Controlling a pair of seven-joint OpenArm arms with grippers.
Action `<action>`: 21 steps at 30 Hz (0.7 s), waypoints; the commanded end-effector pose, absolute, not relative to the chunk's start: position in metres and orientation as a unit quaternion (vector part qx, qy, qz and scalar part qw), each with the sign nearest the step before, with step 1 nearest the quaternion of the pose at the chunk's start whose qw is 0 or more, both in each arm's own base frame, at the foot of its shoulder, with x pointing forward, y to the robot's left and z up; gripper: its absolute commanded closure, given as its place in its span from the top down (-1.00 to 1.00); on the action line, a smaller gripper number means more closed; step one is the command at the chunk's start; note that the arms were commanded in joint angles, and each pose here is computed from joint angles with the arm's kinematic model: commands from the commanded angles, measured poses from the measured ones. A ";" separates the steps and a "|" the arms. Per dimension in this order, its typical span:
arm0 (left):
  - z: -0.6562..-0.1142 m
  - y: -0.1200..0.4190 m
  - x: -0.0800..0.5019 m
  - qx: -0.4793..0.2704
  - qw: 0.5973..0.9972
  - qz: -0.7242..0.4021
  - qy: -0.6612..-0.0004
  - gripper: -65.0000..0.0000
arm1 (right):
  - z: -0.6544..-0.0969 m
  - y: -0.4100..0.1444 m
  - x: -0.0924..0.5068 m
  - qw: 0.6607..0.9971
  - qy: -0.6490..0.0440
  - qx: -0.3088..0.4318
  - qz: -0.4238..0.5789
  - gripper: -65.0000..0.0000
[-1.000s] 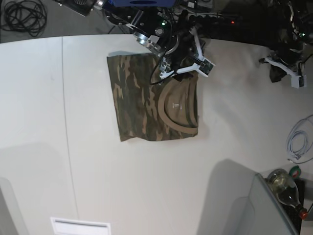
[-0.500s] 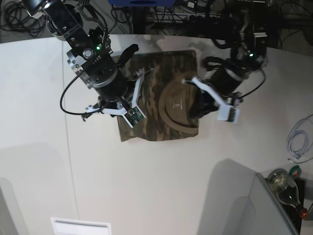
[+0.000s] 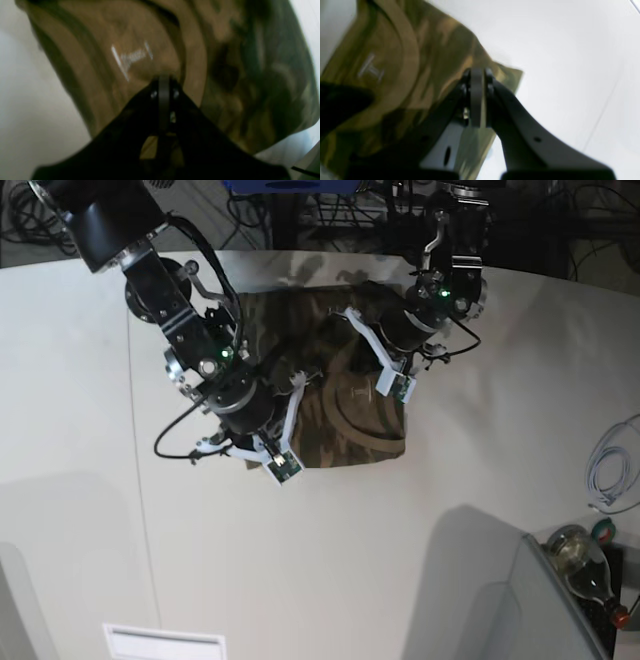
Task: Layout the t-shirt on the table in an organized manner, then fold the t-shirt properly
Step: 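Grasp the bundle's sides with both grippers and straighten it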
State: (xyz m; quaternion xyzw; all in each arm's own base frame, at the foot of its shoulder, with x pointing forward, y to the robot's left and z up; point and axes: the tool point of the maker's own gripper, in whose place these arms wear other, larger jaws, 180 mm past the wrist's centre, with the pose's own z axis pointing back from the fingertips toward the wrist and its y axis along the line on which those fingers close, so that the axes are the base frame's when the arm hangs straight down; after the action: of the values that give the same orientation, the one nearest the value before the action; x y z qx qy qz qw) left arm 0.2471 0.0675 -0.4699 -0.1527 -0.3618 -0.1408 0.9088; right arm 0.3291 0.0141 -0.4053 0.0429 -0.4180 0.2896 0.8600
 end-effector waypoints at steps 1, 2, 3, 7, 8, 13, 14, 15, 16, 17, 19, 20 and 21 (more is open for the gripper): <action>-0.463 0.065 0.253 -0.158 0.903 -0.140 -0.374 -1.00 | -0.397 0.010 0.345 0.855 -0.434 0.038 0.282 -0.95; -0.464 0.065 0.252 -0.158 0.903 -0.141 -0.373 -1.00 | -0.403 0.008 0.349 0.859 -0.428 0.041 0.278 -0.95; -0.466 0.065 0.250 -0.157 0.905 -0.142 -0.369 -1.00 | -0.407 0.009 0.353 0.861 -0.427 0.044 0.274 -0.95; -0.472 0.071 0.243 -0.153 0.909 -0.144 -0.359 -1.00 | -0.429 -0.004 0.363 0.870 -0.411 0.029 0.270 -0.95; -0.473 0.072 0.242 -0.153 0.910 -0.144 -0.358 -1.00 | -0.436 -0.010 0.363 0.875 -0.401 0.024 0.268 -0.95; -0.472 0.071 0.241 -0.153 0.909 -0.145 -0.359 -1.00 | -0.448 -0.032 0.371 0.887 -0.397 0.013 0.237 -0.96; -0.471 0.071 0.242 -0.153 0.909 -0.145 -0.360 -1.00 | -0.443 -0.034 0.374 0.884 -0.405 0.013 0.233 -0.96; -0.471 0.071 0.242 -0.153 0.909 -0.144 -0.361 -1.00 | -0.437 -0.037 0.378 0.881 -0.414 0.012 0.227 -0.96; -0.471 0.071 0.242 -0.153 0.909 -0.144 -0.361 -1.00 | -0.427 -0.038 0.380 0.878 -0.425 0.014 0.220 -0.96; -0.471 0.071 0.243 -0.153 0.908 -0.145 -0.361 -1.00 | -0.421 -0.039 0.379 0.876 -0.432 0.017 0.213 -0.96; -0.471 0.071 0.243 -0.153 0.908 -0.145 -0.361 -1.00 | -0.405 -0.038 0.376 0.870 -0.449 0.023 0.201 -0.96; -0.470 0.071 0.243 -0.153 0.908 -0.145 -0.362 -1.00 | -0.401 -0.038 0.373 0.870 -0.451 0.025 0.198 -0.96; -0.470 0.071 0.243 -0.153 0.908 -0.145 -0.362 -1.00 | -0.401 -0.036 0.371 0.870 -0.450 0.027 0.200 -0.96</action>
State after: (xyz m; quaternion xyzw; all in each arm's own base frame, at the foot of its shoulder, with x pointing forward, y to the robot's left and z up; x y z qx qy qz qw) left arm 0.2361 0.0730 -0.4789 -0.1489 -0.3458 -0.1430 0.9153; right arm 0.3633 -0.0375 -0.4113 0.0269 -0.4358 0.1997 0.8772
